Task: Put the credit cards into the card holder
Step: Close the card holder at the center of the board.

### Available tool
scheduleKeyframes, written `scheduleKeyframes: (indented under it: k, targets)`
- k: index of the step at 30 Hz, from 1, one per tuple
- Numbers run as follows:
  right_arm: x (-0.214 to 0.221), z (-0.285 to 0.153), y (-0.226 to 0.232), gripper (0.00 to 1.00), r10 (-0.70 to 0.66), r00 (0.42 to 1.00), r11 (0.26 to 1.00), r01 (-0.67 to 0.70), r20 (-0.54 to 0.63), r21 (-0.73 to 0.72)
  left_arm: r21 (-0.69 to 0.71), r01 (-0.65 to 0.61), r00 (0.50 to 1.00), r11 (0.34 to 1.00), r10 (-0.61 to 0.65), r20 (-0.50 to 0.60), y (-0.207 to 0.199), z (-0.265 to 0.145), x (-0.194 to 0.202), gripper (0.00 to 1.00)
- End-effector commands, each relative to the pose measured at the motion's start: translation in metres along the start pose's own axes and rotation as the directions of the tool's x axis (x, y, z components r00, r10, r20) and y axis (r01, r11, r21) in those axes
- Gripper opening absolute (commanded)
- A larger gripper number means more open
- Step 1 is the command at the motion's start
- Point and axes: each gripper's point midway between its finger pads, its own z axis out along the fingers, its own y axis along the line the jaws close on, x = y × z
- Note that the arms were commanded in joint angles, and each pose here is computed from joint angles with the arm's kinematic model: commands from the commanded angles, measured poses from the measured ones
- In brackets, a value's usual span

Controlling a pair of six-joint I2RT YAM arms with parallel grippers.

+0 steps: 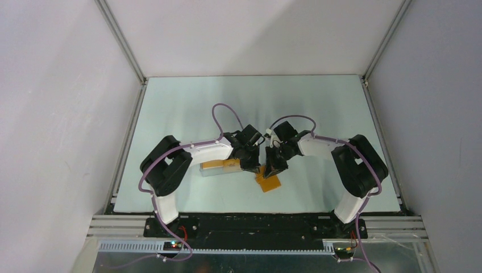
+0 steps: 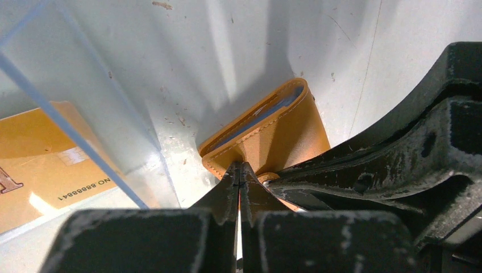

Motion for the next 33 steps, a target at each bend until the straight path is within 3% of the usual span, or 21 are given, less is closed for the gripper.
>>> scheduleKeyframes:
  k: [1,21,33]
  targets:
    - [0.015,0.001,-0.034,0.0,-0.002,0.999,0.984,0.008,-0.033,0.177,-0.058,-0.019,0.999,0.998,0.016,-0.041,0.014,0.016,0.013,0.0]
    - [0.014,-0.009,-0.033,0.0,0.0,1.0,0.981,0.002,-0.013,0.195,-0.078,-0.013,0.998,0.997,0.009,-0.054,0.018,0.019,0.015,0.0]
    - [0.012,-0.016,-0.029,0.0,0.044,0.999,0.992,-0.042,-0.019,0.122,-0.126,0.004,0.998,0.992,-0.013,-0.068,0.028,0.023,0.018,0.0]
